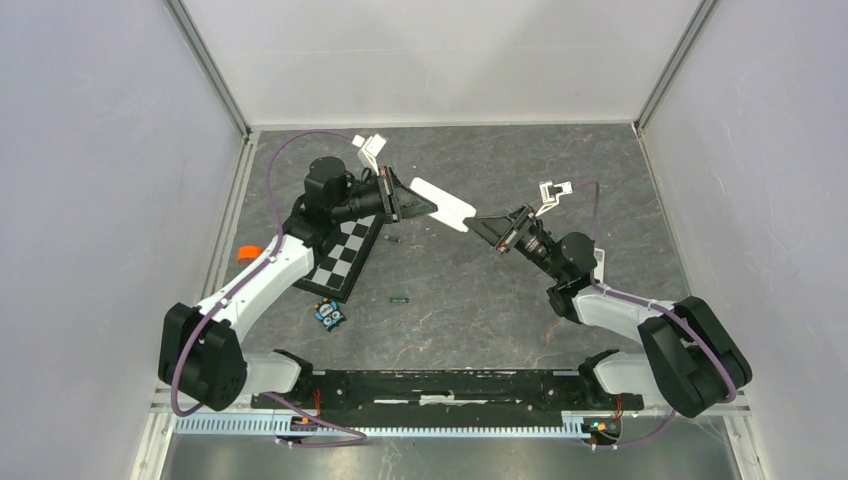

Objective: Load the batteries into the remote control

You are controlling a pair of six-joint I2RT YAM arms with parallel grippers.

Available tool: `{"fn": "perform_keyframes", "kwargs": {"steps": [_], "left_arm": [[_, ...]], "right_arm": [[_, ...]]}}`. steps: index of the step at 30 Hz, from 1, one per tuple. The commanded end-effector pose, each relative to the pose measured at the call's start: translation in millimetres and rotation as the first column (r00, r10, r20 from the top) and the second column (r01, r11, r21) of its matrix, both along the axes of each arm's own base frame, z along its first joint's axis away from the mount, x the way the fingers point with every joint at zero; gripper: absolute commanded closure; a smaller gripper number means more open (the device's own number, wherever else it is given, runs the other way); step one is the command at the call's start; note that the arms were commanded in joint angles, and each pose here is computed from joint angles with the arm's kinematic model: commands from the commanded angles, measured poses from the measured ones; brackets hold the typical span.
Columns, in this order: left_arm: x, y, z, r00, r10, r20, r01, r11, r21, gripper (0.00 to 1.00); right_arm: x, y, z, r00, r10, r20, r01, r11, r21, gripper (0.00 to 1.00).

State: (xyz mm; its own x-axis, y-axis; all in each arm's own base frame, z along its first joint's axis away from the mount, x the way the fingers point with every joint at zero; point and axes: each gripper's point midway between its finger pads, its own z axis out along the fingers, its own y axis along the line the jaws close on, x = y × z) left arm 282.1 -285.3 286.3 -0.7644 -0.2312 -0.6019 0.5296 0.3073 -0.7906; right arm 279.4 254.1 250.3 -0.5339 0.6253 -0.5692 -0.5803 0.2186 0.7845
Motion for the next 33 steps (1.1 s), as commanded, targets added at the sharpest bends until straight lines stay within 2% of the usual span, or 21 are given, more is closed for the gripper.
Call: {"fn": "perform_keyframes", "kwargs": {"steps": [1,11,15,19,22,25,30,33], "left_arm": [[13.5,4.0,-2.3,0.996,0.041,0.085,-0.046,0.997,0.062,0.98],[23.3,-0.5,-36.9,0.995,0.069,0.070,-0.080,0.982,0.171,0.98],[26.6,-1.5,-51.5,0.995,0.079,0.052,-0.088,0.975,0.202,0.98],[33.7,9.9,-77.6,0.990,0.139,0.036,-0.144,0.945,0.293,0.98],[43.7,37.4,-102.2,0.961,0.273,0.045,-0.266,0.866,0.423,0.98],[43.8,56.0,-109.4,0.938,0.338,0.073,-0.329,0.811,0.483,0.98],[28.6,62.1,-97.8,0.946,0.311,0.098,-0.318,0.818,0.479,0.98],[23.0,73.3,-88.8,0.938,0.323,0.126,-0.342,0.803,0.488,0.98]], "right_arm": [[7.0,3.3,-5.1,0.999,0.003,-0.043,-0.004,0.999,-0.039,0.70],[17.0,9.6,-18.6,0.990,0.005,-0.139,-0.020,0.994,-0.107,0.82],[15.5,8.2,-28.3,0.990,0.000,-0.138,-0.015,0.994,-0.106,1.00],[10.0,2.6,-51.5,0.987,-0.014,-0.163,-0.010,0.990,-0.140,1.00],[2.5,-5.5,-83.4,0.977,-0.042,-0.210,-0.005,0.976,-0.219,1.00],[-5.9,-12.5,-127.1,0.961,-0.064,-0.269,-0.033,0.940,-0.339,1.00],[-27.6,-23.0,-190.5,0.927,-0.065,-0.368,-0.124,0.876,-0.465,1.00],[-36.0,-32.7,-216.1,0.912,-0.090,-0.400,-0.157,0.824,-0.544,1.00]]}}
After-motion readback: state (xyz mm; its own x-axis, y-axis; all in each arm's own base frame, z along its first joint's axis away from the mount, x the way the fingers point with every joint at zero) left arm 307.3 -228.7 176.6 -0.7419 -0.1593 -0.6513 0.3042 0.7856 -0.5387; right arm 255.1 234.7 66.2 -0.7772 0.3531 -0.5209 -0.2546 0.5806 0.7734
